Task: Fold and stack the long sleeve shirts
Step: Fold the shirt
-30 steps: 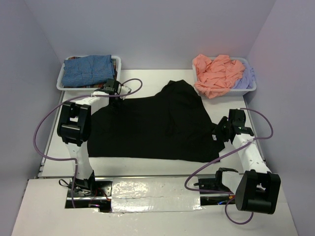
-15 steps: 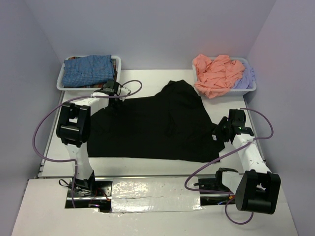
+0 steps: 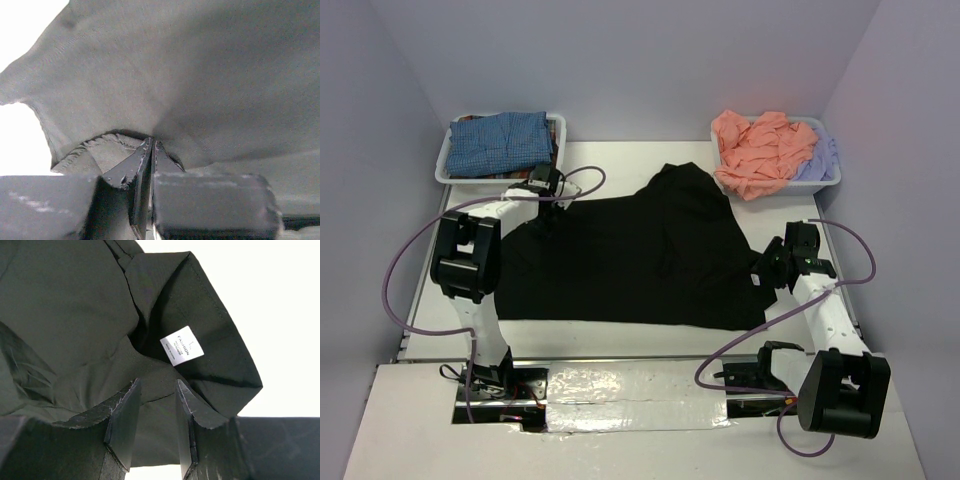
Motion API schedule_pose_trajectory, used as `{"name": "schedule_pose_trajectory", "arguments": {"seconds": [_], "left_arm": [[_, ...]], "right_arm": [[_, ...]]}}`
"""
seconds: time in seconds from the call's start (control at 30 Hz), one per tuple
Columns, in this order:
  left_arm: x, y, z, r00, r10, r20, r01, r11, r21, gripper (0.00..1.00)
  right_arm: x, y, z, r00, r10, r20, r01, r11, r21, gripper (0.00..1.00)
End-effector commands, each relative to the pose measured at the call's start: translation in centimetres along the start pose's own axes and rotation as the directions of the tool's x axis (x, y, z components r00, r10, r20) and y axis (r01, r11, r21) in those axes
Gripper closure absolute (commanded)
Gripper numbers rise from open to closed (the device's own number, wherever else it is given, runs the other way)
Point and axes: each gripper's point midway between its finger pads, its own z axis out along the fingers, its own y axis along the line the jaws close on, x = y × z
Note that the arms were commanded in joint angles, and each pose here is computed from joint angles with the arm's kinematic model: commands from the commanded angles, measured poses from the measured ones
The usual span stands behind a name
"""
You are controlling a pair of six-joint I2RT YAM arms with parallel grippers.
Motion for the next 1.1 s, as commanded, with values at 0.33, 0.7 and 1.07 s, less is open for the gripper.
{"name": "schedule_pose_trajectory", "arguments": {"seconds": [0.33, 0.7, 1.07], "left_arm": [[4.9, 3.6, -4.5, 0.991, 0.066, -0.117, -0.085, 0.982, -0.167, 0.82], [15.3, 5.2, -6.4, 0.934, 0.084, -0.349, -0.141, 0.980, -0.143, 0.76], [1.2, 4.3, -7.3, 0.993, -0.113, 0.046, 0.109, 0.991, 0.080, 0.50]], "right_arm": [[-0.9, 0.3, -1.1, 0.998, -0.019, 0.064, 0.021, 1.000, -0.018, 0.59], [-1.0, 0.8, -0.5, 0.998, -0.030, 0.054, 0.033, 0.999, -0.040, 0.58], [-2.5, 1.8, -1.0, 0.996, -0.049, 0.077, 0.054, 0.997, -0.062, 0.56]]}}
